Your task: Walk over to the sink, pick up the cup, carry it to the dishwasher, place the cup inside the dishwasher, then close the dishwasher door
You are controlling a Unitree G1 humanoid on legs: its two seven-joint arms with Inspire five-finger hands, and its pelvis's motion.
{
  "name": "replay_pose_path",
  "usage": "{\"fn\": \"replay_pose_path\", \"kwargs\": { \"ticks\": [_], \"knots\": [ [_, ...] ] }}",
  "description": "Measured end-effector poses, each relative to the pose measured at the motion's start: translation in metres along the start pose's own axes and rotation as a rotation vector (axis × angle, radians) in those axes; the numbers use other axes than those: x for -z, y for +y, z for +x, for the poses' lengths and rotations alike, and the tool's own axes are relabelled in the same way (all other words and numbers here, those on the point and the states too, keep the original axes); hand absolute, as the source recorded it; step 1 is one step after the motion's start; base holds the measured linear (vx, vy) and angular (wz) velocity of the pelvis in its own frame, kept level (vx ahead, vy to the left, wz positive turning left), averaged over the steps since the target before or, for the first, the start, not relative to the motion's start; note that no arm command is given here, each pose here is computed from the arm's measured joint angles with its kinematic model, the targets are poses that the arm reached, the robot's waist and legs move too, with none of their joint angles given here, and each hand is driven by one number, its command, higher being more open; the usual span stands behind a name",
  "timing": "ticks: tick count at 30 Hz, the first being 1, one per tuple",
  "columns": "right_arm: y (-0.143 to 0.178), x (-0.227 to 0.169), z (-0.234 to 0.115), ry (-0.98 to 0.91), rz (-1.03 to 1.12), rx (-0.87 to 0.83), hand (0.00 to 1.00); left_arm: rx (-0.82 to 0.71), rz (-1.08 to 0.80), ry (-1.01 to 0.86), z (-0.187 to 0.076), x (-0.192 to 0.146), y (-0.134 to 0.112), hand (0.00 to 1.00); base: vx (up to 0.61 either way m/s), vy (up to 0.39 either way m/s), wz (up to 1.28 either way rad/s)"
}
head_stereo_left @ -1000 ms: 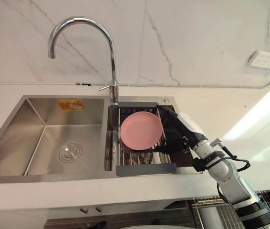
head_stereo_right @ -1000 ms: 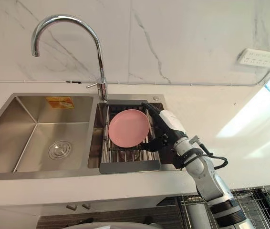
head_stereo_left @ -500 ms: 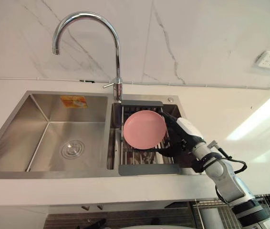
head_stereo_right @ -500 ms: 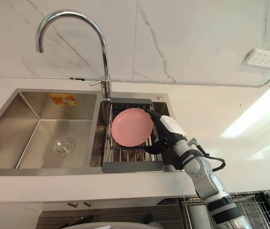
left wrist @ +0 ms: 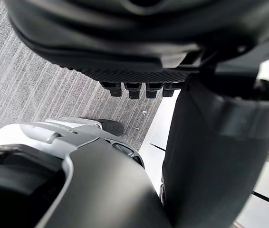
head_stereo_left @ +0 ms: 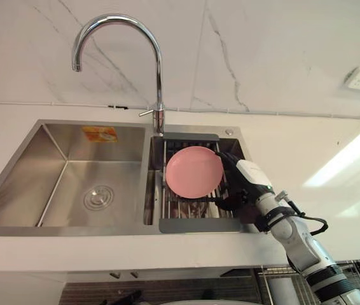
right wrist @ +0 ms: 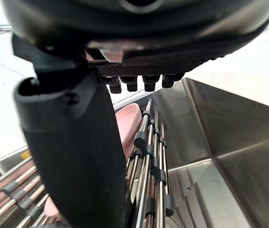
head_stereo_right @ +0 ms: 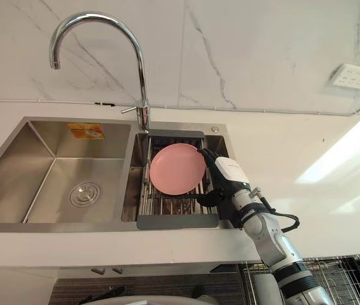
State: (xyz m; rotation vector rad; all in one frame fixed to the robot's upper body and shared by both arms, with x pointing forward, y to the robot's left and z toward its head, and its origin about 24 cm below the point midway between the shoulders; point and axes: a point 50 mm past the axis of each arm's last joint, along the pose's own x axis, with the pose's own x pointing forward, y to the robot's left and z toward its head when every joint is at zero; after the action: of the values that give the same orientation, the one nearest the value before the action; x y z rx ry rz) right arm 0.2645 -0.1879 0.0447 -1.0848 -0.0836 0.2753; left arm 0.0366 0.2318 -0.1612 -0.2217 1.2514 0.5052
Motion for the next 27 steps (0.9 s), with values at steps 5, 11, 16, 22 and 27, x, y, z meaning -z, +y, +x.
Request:
{"fn": "replay_pose_path", "kwargs": {
  "ticks": [5, 11, 16, 22, 27],
  "knots": [
    [-0.004, 0.005, 0.006, 0.017, -0.028, 0.040, 1.00, 0.006, 0.001, -0.014, 0.000, -0.004, -0.001, 1.00, -0.01, 0.005, 0.05],
    [-0.006, 0.012, 0.011, 0.047, -0.074, 0.070, 1.00, 0.011, 0.001, -0.013, 0.000, -0.004, -0.002, 1.00, -0.01, 0.007, 0.06],
    [-0.007, 0.014, 0.013, 0.052, -0.088, 0.085, 1.00, 0.014, 0.001, -0.012, -0.001, -0.004, -0.004, 1.00, -0.01, 0.004, 0.02],
    [-0.002, 0.011, 0.017, 0.040, -0.134, 0.063, 1.00, 0.016, 0.015, -0.026, -0.001, -0.006, -0.005, 1.00, -0.01, 0.008, 0.06],
    [-0.006, 0.008, 0.024, 0.022, -0.174, 0.089, 1.00, 0.018, 0.015, -0.035, -0.001, -0.008, -0.005, 1.00, -0.02, 0.012, 0.04]
  ]
}}
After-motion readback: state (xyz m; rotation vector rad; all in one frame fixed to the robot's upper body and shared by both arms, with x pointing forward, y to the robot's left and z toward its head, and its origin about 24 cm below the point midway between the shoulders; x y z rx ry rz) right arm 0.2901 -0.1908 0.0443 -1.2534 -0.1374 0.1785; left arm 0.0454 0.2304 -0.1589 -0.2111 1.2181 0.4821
